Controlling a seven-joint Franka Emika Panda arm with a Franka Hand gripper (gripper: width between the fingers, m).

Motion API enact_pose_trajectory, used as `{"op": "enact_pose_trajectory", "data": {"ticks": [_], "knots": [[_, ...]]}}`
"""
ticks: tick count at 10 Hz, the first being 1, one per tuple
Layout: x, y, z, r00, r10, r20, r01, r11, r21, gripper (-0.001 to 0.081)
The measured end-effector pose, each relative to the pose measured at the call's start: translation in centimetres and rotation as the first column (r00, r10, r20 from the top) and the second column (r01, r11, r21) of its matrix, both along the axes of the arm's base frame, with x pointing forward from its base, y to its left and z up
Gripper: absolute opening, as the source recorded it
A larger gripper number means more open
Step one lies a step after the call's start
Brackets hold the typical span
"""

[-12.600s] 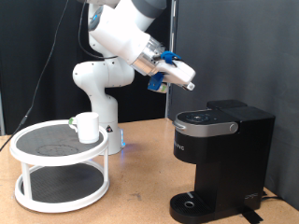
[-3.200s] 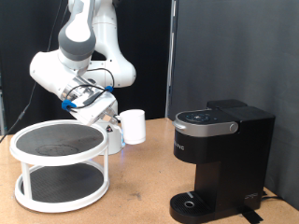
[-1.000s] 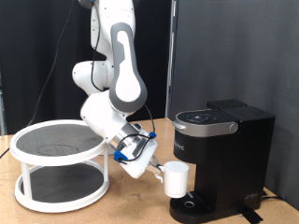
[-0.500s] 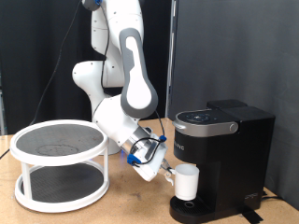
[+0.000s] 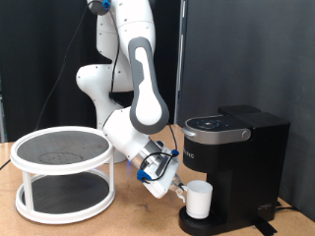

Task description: Make a cup of coffee with the keurig machine

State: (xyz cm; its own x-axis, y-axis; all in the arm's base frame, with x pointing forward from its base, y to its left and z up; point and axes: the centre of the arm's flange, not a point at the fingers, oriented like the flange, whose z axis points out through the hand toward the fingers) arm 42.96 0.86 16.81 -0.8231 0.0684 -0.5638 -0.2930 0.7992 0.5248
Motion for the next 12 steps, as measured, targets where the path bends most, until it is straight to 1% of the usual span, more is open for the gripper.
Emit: {"op": "enact_pose_trajectory", "data": {"ticks": [1, 2, 4, 5, 7, 8, 10, 11, 12], "knots": [[-0.1, 0.0, -0.2, 1.0, 0.0, -0.002, 0.0, 1.0, -0.001, 0.0051], [-0.2, 0.0, -0.3, 1.0, 0.001, -0.004, -0.001, 1.0, -0.002, 0.0051], [-0.7, -0.4, -0.6, 1.0, 0.007, -0.012, -0.007, 1.0, -0.002, 0.0324], [-1.3, -1.0, -0.9, 1.0, 0.018, -0.02, -0.018, 1.0, -0.004, 0.0324], [-2.6, -2.5, -1.0, 0.998, 0.051, -0.036, -0.05, 0.999, 0.013, 0.0653], [-3.3, -3.0, -0.6, 0.998, 0.054, -0.031, -0.053, 0.998, 0.032, 0.0732], [-3.3, -3.0, -0.8, 0.998, 0.06, -0.036, -0.059, 0.998, 0.017, 0.0734], [-3.4, -3.0, -0.8, 0.997, 0.068, -0.033, -0.068, 0.998, 0.02, 0.0734], [-3.6, -3.0, -0.4, 0.997, 0.079, -0.019, -0.078, 0.996, 0.043, 0.0734]]}}
